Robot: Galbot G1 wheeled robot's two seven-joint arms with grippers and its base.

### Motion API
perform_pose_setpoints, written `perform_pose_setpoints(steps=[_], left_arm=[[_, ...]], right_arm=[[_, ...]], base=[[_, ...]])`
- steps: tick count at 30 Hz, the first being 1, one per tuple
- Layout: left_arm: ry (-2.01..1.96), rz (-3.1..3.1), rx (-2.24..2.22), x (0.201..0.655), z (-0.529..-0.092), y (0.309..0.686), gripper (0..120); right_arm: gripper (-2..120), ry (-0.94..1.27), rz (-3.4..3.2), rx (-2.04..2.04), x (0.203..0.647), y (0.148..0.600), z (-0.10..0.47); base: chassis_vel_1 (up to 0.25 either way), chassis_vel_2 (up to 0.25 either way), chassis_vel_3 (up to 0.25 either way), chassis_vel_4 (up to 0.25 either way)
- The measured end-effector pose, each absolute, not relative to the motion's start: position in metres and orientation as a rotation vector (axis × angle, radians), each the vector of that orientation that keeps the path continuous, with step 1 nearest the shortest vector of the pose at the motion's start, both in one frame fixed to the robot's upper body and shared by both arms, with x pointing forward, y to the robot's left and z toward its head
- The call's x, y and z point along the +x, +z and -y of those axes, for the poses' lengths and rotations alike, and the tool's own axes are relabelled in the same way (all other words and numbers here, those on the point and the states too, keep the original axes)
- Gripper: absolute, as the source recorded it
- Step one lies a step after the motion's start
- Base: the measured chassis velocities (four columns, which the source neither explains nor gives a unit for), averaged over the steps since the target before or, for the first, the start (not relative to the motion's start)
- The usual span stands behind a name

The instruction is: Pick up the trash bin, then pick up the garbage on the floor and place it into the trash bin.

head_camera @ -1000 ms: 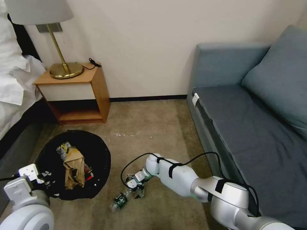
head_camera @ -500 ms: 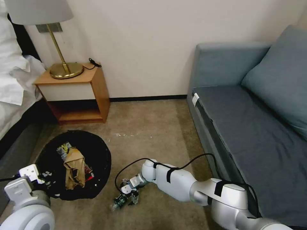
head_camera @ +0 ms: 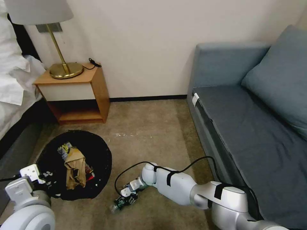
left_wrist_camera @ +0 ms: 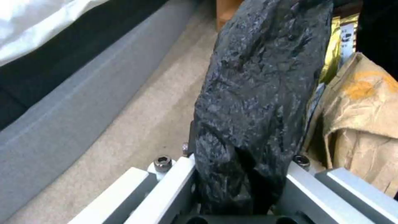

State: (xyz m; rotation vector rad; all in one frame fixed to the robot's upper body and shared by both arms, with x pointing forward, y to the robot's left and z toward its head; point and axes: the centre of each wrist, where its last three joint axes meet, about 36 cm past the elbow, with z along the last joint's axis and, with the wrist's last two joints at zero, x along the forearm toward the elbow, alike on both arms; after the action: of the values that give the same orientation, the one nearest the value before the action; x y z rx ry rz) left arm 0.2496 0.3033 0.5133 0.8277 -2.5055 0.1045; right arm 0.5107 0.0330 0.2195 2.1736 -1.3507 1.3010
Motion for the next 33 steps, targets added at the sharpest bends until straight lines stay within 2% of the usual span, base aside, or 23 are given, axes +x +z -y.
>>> perform_pose_setpoints(steps=[4,6,8,9,12,15,18,25,31,33], left_arm=[[0.1,2.507,0.825,0.25,-0.303,0.513,1],[0.094,2.509,0.822,0.251,-0.304,0.514,1],[0.092,2.51,0.821,0.251,-0.304,0.514,1],[0.09,2.512,0.819,0.251,-0.304,0.514,1],[0.088,2.513,0.817,0.251,-0.304,0.514,1],[0.083,2.514,0.812,0.252,-0.305,0.515,1],[0.079,2.517,0.801,0.253,-0.304,0.515,1],[0.08,2.519,0.791,0.254,-0.303,0.514,1],[0.081,2.516,0.787,0.252,-0.301,0.514,1],[0.082,2.513,0.786,0.252,-0.3,0.513,1]], right_arm=[[35,1.298,1.374,2.178,0.524,0.234,-0.035],[29,1.321,1.425,2.203,0.541,0.268,-0.048],[28,1.329,1.438,2.212,0.545,0.278,-0.052],[28,1.356,1.477,2.232,0.557,0.307,-0.063],[28,1.383,1.518,2.239,0.572,0.334,-0.065],[28,1.392,1.559,2.191,0.59,0.342,-0.041],[28,1.378,1.621,2.1,0.61,0.338,0.007],[28,1.281,1.771,1.976,0.619,0.322,0.076],[28,1.151,1.98,1.829,0.632,0.334,0.142],[28,1.029,2.089,1.786,0.633,0.345,0.167]], base=[[0.0,0.0,0.0,0.0],[0.0,0.0,0.0,0.0],[0.0,0.0,0.0,0.0],[0.0,0.0,0.0,0.0],[0.0,0.0,0.0,0.0],[0.0,0.0,0.0,0.0],[0.0,0.0,0.0,0.0],[0.0,0.0,0.0,0.0],[0.0,0.0,0.0,0.0],[0.0,0.0,0.0,0.0]])
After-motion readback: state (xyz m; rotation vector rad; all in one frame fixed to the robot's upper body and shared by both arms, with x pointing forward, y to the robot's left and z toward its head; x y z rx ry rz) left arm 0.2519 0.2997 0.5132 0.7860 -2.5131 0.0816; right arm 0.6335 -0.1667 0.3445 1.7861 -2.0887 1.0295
